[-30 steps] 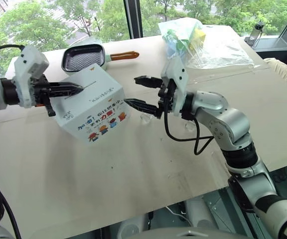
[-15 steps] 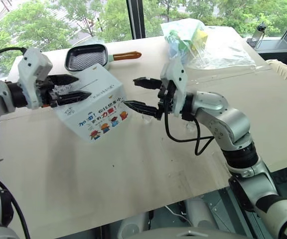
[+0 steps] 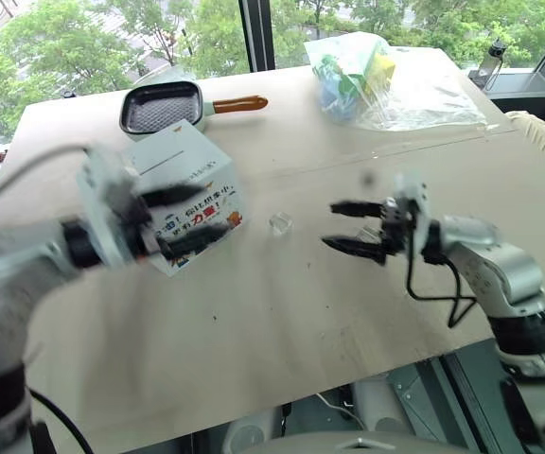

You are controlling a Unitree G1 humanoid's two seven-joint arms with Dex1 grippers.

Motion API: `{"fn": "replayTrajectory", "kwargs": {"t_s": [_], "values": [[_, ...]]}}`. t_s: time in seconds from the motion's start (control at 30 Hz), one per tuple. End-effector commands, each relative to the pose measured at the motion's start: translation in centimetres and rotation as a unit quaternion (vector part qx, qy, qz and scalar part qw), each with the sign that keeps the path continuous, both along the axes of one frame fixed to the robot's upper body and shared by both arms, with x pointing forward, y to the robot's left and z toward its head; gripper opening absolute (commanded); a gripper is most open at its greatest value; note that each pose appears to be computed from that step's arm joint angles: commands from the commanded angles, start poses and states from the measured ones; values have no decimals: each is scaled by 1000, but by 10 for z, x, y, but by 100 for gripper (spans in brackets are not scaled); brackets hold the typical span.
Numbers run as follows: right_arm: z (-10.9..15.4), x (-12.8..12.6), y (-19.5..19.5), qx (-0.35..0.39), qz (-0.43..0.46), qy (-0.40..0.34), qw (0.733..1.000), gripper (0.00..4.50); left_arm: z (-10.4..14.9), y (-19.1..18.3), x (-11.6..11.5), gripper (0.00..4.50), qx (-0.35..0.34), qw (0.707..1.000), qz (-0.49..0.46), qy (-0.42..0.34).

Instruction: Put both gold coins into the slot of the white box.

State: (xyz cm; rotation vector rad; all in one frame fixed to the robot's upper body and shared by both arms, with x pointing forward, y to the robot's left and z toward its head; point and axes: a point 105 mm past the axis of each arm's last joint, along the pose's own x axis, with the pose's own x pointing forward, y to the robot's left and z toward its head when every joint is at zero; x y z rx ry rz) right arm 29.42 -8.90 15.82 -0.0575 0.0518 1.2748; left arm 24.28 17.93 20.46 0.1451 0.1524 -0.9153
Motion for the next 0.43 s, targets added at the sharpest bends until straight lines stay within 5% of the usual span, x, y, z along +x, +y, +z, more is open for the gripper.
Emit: {"fn": "replayTrajectory", "kwargs": {"t_s": [0.03,0.2,0.43], "values": [[-3,-8,-20,-6,0,-39,999,375,-16,-19,-10,441,13,999,41,-33],[-39,-17,-53,-34,-36,-47,998,375,-87,-22,-20,441,29,992,122,-1],[-64,-19,-70,-66,-54,-35,996,375,-116,-22,-26,441,-25,985,171,17]]}}
